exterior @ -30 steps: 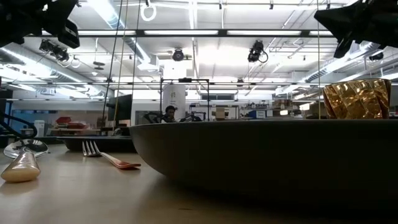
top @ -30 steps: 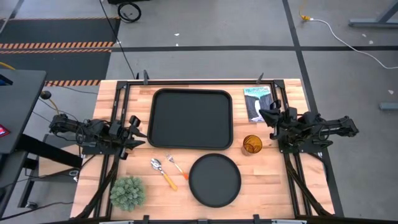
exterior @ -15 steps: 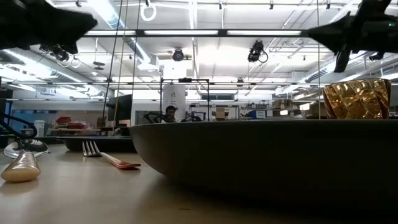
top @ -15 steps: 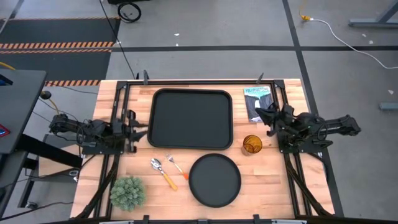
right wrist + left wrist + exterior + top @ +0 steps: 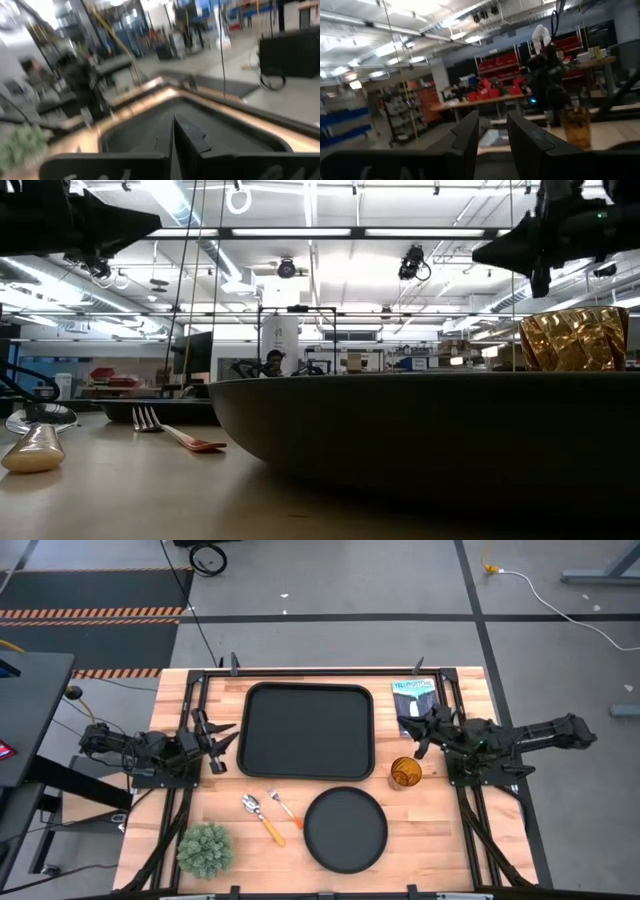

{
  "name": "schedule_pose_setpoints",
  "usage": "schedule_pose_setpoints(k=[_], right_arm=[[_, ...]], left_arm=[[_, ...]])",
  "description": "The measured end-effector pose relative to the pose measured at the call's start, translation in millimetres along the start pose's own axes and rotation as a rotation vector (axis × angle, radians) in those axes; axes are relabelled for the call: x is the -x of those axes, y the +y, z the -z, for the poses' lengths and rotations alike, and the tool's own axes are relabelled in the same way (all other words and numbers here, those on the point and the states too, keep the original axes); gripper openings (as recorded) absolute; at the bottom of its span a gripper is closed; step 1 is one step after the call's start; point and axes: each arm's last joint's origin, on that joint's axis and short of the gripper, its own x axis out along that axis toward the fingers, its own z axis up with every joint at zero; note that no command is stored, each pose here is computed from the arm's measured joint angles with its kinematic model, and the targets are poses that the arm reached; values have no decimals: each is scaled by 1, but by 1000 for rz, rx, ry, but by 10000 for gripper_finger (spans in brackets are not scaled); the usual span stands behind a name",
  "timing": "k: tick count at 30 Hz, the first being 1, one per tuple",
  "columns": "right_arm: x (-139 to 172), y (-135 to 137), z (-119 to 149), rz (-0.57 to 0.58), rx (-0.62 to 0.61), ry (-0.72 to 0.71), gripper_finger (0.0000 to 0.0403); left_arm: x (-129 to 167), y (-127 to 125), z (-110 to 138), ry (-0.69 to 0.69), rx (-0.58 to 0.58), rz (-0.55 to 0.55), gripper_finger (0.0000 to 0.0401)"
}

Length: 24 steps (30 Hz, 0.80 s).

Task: Pick and place plate/cup/fork/spoon on tray
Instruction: Put the brown cup on the black tray

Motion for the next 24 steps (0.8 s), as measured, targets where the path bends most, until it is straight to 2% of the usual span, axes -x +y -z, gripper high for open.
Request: schedule_pose_setpoints(k=[8, 13, 18, 24], right_arm=[[-8, 11, -24, 137, 91, 340, 23], [-18, 17, -32, 182, 141, 516, 36], [-31, 21, -30, 132, 175, 646, 77], [-42, 29, -34, -15, 204, 810, 121]], left_arm=[[0, 4, -9, -74, -87, -42, 110], [0, 7, -10, -88, -72, -68, 110], [0, 11, -12, -111, -41, -110, 110], [-1, 12, -12, -109, -35, -129, 110]])
